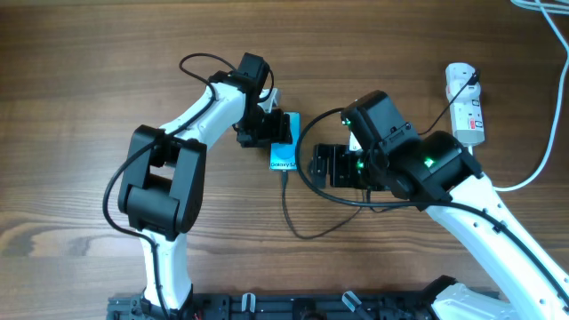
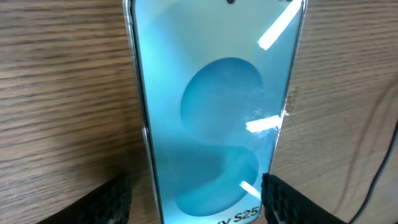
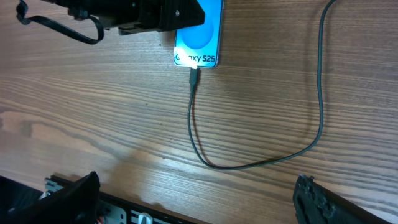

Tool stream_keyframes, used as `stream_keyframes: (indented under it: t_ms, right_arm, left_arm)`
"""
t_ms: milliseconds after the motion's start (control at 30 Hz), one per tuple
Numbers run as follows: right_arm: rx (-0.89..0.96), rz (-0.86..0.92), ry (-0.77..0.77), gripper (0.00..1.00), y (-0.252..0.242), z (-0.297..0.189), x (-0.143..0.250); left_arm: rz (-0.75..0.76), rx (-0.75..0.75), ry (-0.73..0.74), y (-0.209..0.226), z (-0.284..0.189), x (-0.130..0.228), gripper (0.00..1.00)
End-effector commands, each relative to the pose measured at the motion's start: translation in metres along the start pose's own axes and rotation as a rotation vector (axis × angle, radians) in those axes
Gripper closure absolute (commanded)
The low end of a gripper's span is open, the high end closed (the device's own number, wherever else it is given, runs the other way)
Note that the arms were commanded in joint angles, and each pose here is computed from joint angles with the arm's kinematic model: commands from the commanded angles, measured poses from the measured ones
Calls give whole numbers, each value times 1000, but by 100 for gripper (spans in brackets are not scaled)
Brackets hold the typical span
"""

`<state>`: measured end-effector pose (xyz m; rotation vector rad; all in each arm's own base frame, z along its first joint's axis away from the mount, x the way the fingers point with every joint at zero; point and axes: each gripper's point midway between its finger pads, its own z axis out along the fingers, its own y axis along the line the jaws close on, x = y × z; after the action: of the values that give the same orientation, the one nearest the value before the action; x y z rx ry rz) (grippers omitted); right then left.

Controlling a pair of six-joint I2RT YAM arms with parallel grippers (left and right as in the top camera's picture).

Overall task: Plug charger to phone and switch on socket
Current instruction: 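Open the left gripper to release the phone and retract both arms, then move the right gripper to the white power strip's switch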

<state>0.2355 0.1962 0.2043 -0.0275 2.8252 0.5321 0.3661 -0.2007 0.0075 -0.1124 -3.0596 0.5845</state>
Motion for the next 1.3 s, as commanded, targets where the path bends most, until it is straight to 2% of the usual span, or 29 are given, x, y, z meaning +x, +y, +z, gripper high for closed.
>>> stream_keyframes:
  t_ms: [0,67,133,233,400,500,633,900,1267]
  right_arm:
    - [41,9,-37,0,-7,-4,-8]
    - [51,5,-43,0,-8,-4,-8]
    - [80,-12,-53,0,-13,-4,-10]
    - [105,-57,-59,0,-18,-5,-11]
    - [148,-49,-87,0,-29,-7,-18]
    - [180,44,-99,0,-52,-12,-29]
    - [263,184,-108,0,-108,-26,-46]
    - [600,528,-288,0,-257,-75,-77]
    - [685,689,-572,0,-347,-103,-126]
  left_arm:
    - [-68,-137,38,36,16,11,25]
    - [-110,-139,24,37,10,9,15]
    - [-141,-137,-5,38,-3,5,0]
    - [-186,-138,-83,41,-33,-5,0]
    - [-316,-232,-311,64,-117,-18,0]
    - [-388,-331,-464,81,-172,-14,0]
    - [-392,-373,-587,83,-217,-8,0]
    - [-381,-362,-622,78,-230,-5,0]
    - [-381,-363,-622,78,-230,-5,0]
